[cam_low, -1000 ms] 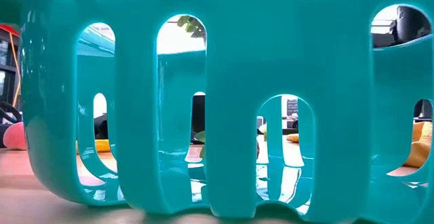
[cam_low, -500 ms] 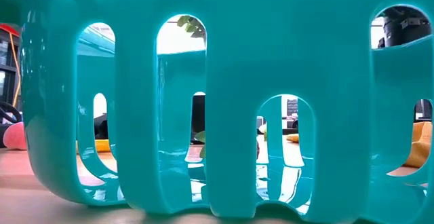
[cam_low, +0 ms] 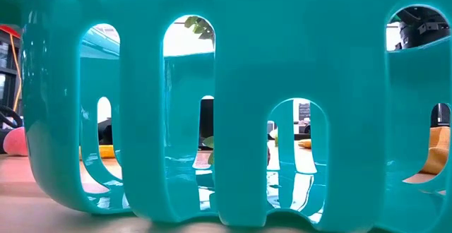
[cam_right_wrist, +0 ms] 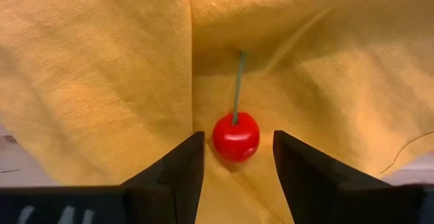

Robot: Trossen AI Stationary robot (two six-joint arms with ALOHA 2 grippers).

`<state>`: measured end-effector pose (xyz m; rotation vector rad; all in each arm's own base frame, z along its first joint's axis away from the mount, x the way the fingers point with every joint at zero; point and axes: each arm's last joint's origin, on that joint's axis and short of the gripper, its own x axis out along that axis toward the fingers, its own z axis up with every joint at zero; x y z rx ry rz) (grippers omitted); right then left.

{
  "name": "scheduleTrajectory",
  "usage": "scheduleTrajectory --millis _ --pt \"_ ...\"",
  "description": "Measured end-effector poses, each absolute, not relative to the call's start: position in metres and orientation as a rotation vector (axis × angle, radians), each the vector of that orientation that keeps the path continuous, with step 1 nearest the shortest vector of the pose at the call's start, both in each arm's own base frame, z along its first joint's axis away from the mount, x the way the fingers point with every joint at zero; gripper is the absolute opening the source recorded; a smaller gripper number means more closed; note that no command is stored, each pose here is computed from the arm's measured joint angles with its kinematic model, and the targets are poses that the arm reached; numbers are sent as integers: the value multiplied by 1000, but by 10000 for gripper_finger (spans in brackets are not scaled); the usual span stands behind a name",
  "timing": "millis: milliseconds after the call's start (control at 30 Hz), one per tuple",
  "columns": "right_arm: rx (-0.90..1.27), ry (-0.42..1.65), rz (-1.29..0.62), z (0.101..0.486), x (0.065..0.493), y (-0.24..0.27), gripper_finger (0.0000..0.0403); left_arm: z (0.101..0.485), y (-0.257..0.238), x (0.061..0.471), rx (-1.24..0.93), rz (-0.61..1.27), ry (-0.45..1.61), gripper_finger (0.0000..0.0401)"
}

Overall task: Pick and placing Produce into tupperware
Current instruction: Put the top red cherry into the blue bin

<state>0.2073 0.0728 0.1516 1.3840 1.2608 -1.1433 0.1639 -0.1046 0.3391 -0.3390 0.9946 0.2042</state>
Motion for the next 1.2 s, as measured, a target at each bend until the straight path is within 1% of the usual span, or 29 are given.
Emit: scheduleTrajectory --millis 200,333,467,600,900,1200 --pt "1384 1260 -1143 152 207 73 146 339 -105 164 -339 204 995 111" --pt "1388 1264 -1140 151 207 73 145 339 -105 164 -339 203 995 111" --pt "1429 1283 -1104 143 205 73 145 339 -105 164 -340 203 996 111" --pt "1431 1230 -1128 142 204 76 145 339 -105 164 -342 200 998 111" --pt "1419 1232 -1144 141 203 76 142 339 -105 164 -344 196 1001 111" --pt "1405 1235 -1131 142 203 76 102 339 -105 164 -345 196 1001 111"
